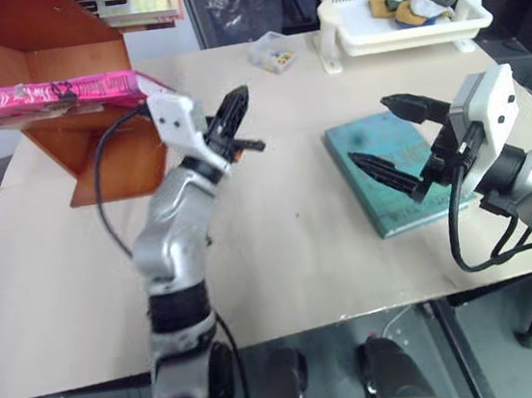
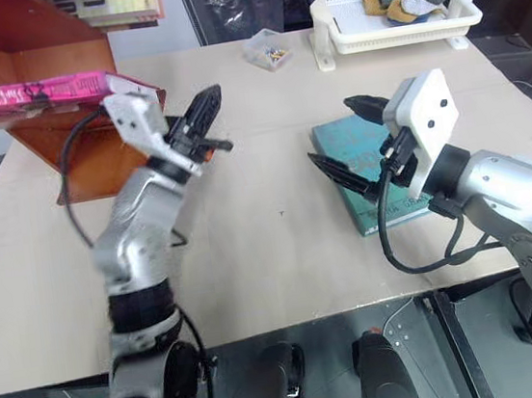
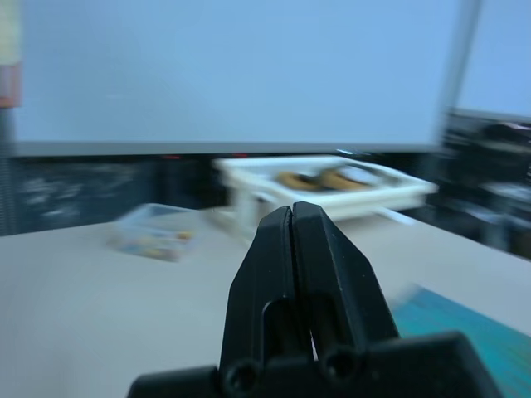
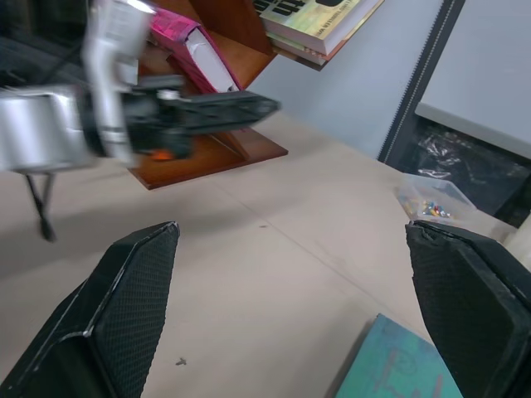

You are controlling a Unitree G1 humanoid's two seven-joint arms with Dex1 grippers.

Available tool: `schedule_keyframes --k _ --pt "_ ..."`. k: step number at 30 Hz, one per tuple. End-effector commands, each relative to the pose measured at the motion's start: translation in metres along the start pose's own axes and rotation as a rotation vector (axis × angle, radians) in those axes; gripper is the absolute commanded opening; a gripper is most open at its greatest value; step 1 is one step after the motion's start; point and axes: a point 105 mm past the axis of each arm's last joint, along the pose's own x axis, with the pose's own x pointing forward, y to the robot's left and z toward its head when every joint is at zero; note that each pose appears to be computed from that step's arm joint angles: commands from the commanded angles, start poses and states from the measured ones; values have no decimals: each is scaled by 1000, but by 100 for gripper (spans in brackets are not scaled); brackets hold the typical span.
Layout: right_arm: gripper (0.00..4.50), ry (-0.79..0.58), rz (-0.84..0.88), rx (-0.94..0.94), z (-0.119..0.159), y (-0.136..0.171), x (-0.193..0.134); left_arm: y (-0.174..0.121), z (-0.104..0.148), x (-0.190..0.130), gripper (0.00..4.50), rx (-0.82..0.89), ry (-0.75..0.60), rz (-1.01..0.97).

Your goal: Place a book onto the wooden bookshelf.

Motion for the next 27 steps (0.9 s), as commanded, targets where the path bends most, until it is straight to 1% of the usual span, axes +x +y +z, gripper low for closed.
schedule_keyframes --k 1,4,7,11,15,19,21,23,27 --pt "450 -49 -26 -53 18 -1 -2 35 26 5 5 80 -150 243" --pt "450 -57 -31 -56 20 -2 1 53 31 6 5 85 -201 349" --pt "450 -67 -35 -54 22 -1 3 68 43 1 5 90 -265 439" --pt "450 -86 -33 -44 25 0 4 74 52 -6 5 137 -297 469" --pt "450 -116 -18 -31 30 1 6 75 59 -11 5 127 -329 477" --pt "450 -148 3 -19 36 3 7 73 58 -10 5 106 -323 439" --pt "450 -159 9 -18 38 4 8 67 55 -7 5 82 -310 390" --pt "450 -172 18 -17 40 6 9 58 45 -3 5 53 -272 327" --pt "450 -195 39 -9 45 9 10 42 36 -4 5 37 -235 239"
